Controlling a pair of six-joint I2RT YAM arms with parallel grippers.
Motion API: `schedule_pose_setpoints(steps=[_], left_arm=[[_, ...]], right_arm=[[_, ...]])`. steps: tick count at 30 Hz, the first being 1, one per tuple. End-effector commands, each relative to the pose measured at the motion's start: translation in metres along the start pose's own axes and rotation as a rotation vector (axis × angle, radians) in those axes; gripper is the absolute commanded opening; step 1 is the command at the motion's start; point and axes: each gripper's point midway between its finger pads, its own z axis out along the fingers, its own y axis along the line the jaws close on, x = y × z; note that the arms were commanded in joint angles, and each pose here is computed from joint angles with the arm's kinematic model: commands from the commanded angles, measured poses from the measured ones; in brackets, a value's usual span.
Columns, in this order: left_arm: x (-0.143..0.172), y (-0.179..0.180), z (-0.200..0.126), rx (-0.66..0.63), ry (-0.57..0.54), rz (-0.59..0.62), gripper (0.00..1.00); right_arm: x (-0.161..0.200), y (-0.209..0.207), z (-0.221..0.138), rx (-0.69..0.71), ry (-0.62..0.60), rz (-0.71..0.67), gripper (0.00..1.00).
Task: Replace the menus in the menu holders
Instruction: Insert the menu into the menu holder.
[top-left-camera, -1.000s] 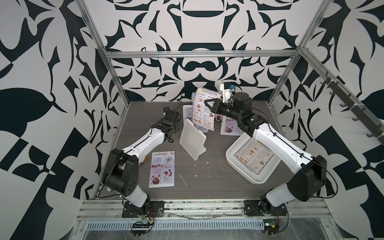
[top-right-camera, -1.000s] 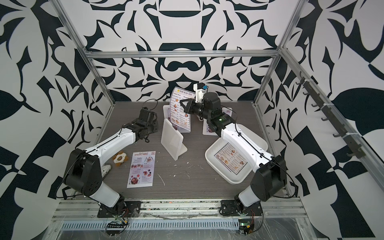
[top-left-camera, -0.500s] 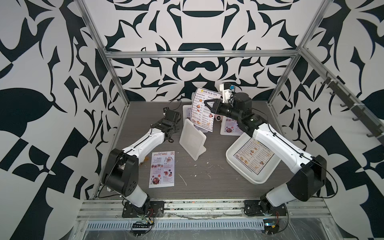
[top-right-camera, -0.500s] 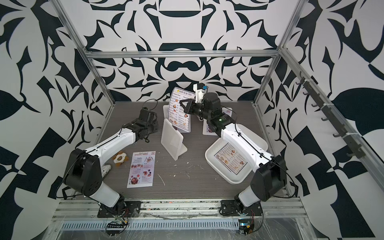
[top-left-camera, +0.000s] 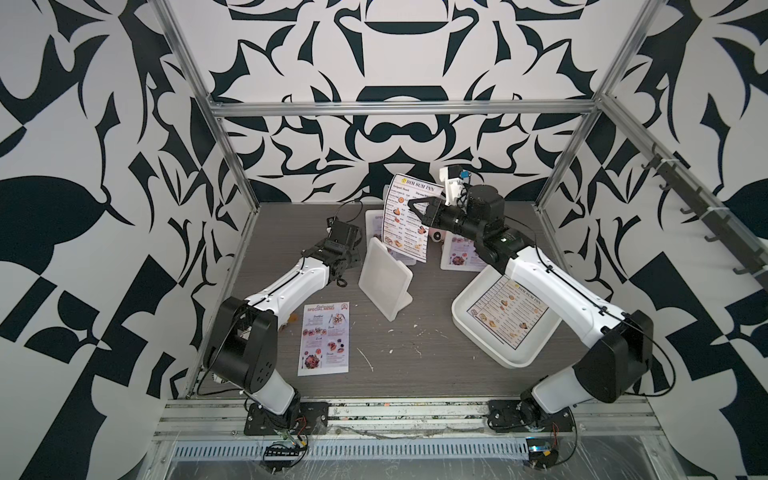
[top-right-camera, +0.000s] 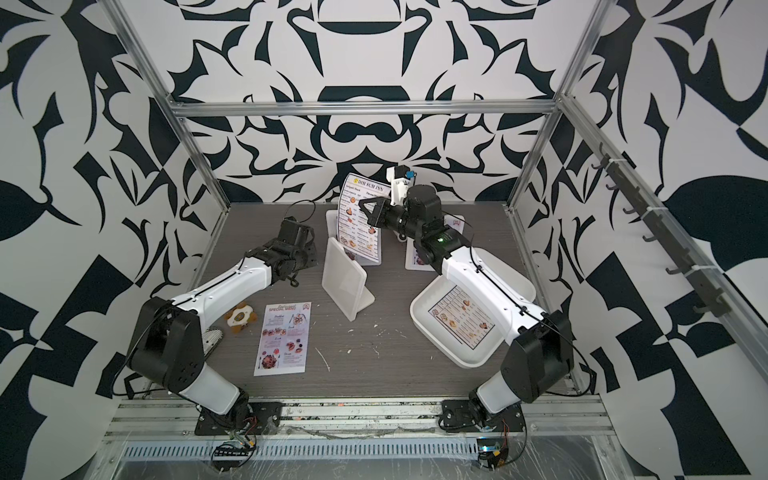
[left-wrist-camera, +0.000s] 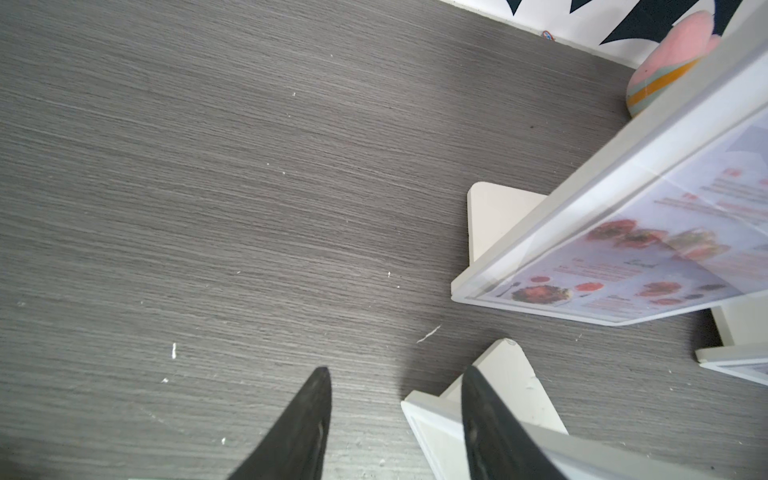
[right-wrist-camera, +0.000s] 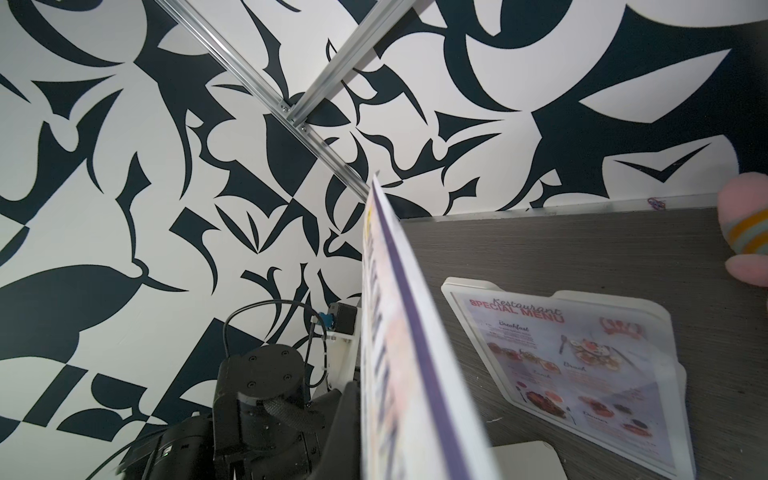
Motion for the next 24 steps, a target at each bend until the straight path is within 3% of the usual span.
schedule_pose_setpoints(steps=[1, 24], left_arm=[[0.0026, 0.0042, -0.0006, -0.002, 0.004, -0.009, 0.53], [0.0039, 0.0044, -0.0031, 0.005, 0.004, -0.020, 0.52]], right_arm=[[-0.0168, 0.0203, -0.0123, -0.058, -0.057, -0.023, 0.00], [-0.0206, 0.0220, -0.0157, -0.071, -0.071, -0.024, 0.00]])
